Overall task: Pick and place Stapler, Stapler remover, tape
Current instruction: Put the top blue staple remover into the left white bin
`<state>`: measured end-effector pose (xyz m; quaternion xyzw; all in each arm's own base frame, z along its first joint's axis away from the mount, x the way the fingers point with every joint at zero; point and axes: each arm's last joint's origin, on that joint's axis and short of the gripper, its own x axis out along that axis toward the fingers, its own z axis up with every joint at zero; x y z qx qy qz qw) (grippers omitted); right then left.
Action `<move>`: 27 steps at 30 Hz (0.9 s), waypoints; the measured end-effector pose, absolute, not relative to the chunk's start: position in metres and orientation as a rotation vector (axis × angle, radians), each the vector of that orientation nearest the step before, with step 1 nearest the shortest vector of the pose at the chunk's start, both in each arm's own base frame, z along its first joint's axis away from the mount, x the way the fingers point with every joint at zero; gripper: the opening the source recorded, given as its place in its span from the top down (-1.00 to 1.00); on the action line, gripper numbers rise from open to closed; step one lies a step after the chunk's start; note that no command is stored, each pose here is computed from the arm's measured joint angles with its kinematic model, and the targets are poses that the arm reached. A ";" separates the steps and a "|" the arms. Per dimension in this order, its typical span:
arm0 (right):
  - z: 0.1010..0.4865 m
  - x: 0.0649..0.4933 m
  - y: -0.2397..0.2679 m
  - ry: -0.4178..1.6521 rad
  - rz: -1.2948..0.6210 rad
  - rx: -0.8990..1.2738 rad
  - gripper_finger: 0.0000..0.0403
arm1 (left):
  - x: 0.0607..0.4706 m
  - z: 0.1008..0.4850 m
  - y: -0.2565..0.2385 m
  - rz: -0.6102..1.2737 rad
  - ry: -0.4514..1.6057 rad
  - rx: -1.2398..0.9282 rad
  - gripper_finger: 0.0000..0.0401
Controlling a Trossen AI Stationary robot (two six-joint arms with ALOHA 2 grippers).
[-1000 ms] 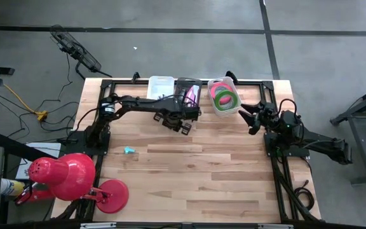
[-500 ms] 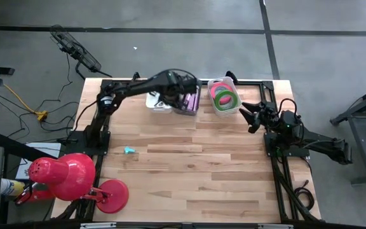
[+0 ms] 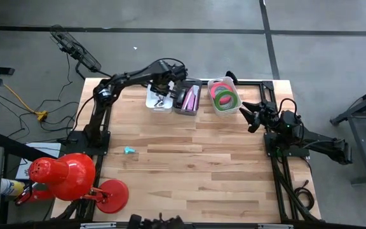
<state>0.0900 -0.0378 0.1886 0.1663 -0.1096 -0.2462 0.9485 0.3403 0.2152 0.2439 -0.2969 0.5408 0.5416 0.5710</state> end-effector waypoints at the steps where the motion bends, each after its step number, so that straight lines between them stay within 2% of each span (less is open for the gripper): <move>1: 0.189 0.090 -0.038 -0.223 -0.501 0.338 -0.03 | 0.338 0.240 0.219 1.279 1.266 -0.705 0.61; 12: 0.189 0.090 -0.038 -0.223 -0.501 0.338 -0.03 | 0.319 0.214 0.252 1.283 1.204 -0.835 0.61; 27: 0.189 0.090 -0.038 -0.223 -0.501 0.338 -0.04 | 0.319 0.210 0.253 1.256 1.200 -0.869 0.58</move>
